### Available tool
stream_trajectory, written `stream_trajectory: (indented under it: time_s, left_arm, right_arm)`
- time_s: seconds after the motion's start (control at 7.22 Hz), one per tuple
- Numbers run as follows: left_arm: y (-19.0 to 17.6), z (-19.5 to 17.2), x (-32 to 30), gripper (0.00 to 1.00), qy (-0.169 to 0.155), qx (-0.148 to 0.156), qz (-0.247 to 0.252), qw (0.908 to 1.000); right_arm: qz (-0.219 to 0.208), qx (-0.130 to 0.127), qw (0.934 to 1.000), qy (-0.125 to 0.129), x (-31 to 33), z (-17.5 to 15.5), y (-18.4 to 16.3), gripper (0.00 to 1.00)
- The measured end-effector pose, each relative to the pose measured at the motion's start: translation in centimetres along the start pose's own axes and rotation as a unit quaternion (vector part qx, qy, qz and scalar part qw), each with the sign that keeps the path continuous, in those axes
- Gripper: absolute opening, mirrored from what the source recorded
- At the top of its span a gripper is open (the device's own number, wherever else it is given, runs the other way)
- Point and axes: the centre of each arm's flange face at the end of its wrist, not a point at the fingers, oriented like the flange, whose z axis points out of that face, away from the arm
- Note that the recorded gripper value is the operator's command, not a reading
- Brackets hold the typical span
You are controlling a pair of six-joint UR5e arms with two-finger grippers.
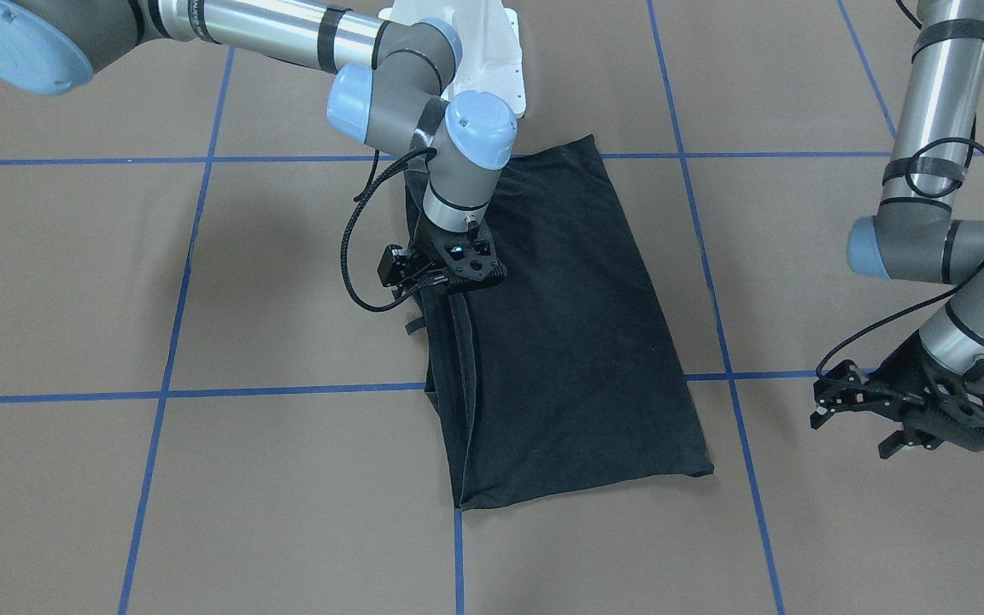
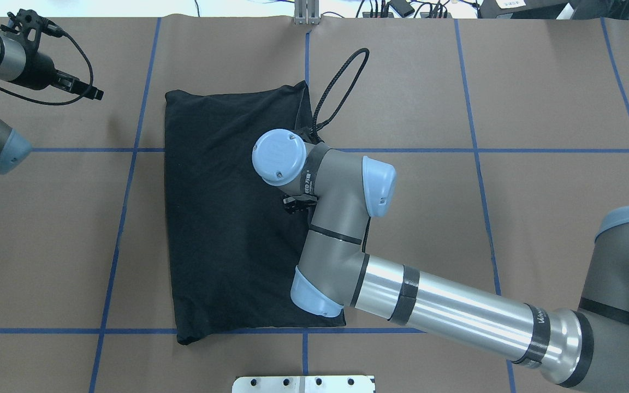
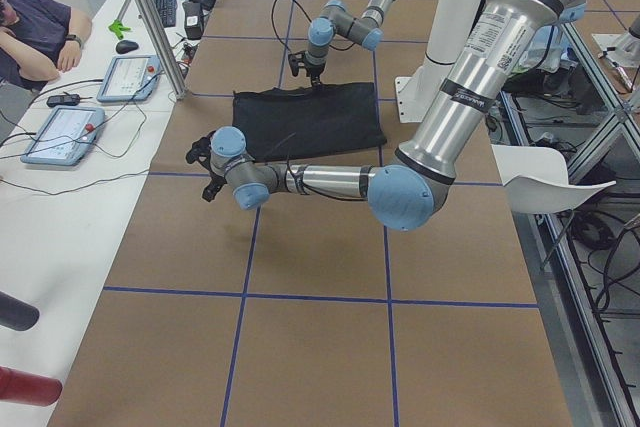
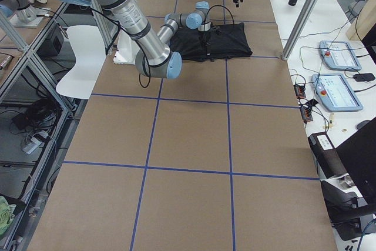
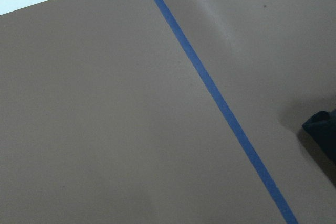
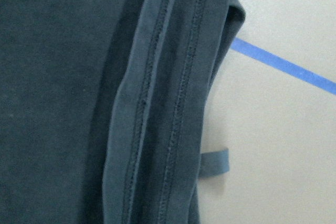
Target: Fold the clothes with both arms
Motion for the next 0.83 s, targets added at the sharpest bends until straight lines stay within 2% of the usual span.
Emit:
stream_trajectory:
  time_s: [0.28,0.55,0.83]
  left_arm:
    - [0.0,0.0,0.0,1.0,0.0,0.0,0.0,1.0]
    - [-0.1,-0.1,0.1,1.0,0.001,0.001,0.0,1.0]
    - [-0.5,-0.4,0.7,1.0,0.005,0.006,-0.021,0.9997]
  right_arm:
    - [-0.009,-0.002,1.0,0.002,2.9,1.3,1.6,1.0]
    - [-0.007,-0.006,0.9999,-0.011,6.6,0.9,4.1,1.0]
    - [0.012,-0.015,0.9993,-0.031,7.5,-0.4,4.6,1.0]
